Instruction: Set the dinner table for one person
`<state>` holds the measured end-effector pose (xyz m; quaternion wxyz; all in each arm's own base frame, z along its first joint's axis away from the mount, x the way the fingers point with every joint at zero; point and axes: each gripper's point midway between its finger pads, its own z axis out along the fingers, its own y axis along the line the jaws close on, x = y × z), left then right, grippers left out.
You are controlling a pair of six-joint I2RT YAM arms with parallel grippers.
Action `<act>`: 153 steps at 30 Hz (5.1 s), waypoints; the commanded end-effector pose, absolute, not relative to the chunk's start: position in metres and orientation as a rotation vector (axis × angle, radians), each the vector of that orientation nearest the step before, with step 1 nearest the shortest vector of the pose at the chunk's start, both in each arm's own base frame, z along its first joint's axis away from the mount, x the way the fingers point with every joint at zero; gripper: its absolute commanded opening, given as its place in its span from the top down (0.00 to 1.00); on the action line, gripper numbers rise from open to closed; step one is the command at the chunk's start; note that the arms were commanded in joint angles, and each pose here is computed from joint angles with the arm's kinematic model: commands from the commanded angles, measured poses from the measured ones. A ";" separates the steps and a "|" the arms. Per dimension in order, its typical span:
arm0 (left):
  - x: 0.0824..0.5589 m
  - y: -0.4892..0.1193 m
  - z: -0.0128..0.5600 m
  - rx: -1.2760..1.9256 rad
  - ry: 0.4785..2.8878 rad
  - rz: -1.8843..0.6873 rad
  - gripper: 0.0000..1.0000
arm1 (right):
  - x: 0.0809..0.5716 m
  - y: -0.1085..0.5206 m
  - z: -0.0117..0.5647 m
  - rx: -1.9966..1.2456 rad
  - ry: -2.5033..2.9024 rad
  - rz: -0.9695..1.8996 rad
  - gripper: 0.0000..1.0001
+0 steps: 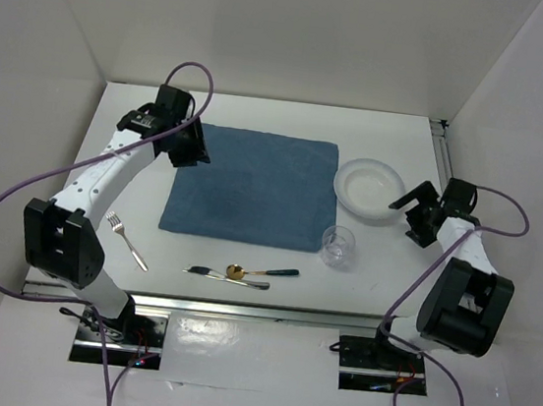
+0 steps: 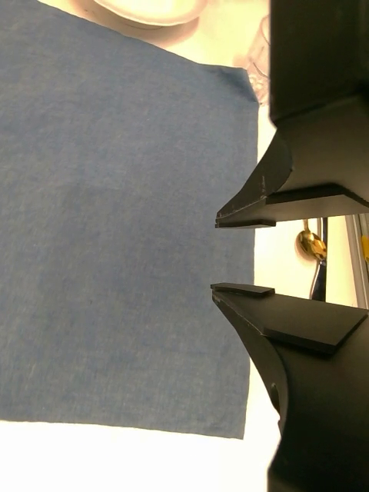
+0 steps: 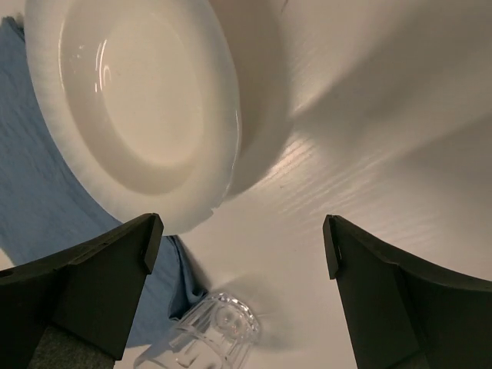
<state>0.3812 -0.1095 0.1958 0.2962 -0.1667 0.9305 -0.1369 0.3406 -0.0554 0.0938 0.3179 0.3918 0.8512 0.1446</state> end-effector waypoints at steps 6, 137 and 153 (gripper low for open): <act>0.371 -0.123 0.216 -0.314 2.412 -0.410 0.51 | 0.382 -0.043 0.067 1.021 2.192 0.584 0.01; 0.327 -0.077 0.176 -0.597 2.504 -0.135 0.58 | 0.408 0.104 0.208 0.386 2.180 0.192 1.00; 0.314 -0.080 0.170 -0.499 2.570 -0.152 0.63 | 0.552 0.140 0.130 0.282 2.369 0.140 1.00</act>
